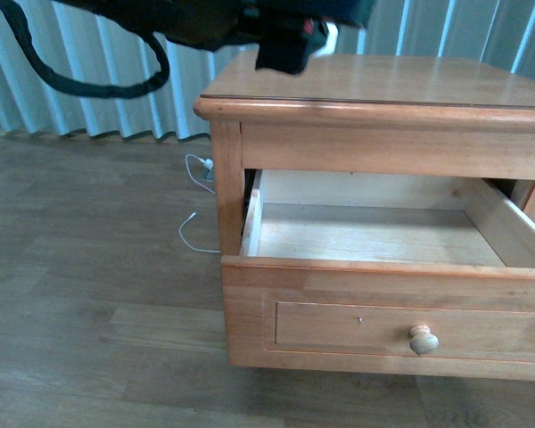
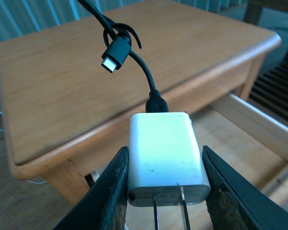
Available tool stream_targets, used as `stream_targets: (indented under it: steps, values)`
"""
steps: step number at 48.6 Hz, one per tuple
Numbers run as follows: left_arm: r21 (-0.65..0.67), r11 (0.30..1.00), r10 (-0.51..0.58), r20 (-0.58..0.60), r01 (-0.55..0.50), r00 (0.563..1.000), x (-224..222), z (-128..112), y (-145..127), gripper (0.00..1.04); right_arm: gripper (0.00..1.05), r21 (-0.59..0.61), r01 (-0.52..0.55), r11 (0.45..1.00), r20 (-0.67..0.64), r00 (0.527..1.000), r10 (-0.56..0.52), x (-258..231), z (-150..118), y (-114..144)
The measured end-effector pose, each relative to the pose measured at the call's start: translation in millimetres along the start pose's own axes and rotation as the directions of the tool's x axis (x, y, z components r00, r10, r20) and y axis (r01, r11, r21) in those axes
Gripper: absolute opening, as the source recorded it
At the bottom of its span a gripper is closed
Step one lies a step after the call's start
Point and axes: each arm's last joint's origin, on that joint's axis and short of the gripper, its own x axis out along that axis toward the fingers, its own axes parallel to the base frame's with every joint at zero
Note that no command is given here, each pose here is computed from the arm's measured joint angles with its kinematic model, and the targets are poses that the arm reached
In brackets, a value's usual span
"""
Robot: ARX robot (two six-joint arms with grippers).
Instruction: Put charger into drawer
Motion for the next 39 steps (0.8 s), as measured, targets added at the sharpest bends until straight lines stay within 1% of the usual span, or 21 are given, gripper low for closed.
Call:
stream_targets:
  steps: [4,10,20,26,39]
  values:
    - [0.055,0.995,-0.079,-0.083,0.084,0.993,0,-13,-14,0.4,0.97,0.0,0.0,1.0,0.0,1.0,0.0,0,0,0]
    - [0.09,0.99,-0.095,-0.141,0.108,0.985,6,-28,-23,0.4,0.97,0.0,0.0,1.0,0.0,1.0,0.0,0,0,0]
    - [0.091,0.985,-0.124,-0.232,0.149,0.965,24,-56,-33,0.4,0.97,0.0,0.0,1.0,0.0,1.0,0.0,0,0,0]
    - [0.085,0.986,-0.117,-0.275,0.145,0.954,40,-70,-36,0.4,0.97,0.0,0.0,1.0,0.0,1.0,0.0,0,0,0]
    - [0.069,0.991,-0.087,-0.285,0.111,0.954,73,-78,-41,0.4,0.97,0.0,0.0,1.0,0.0,1.0,0.0,0,0,0]
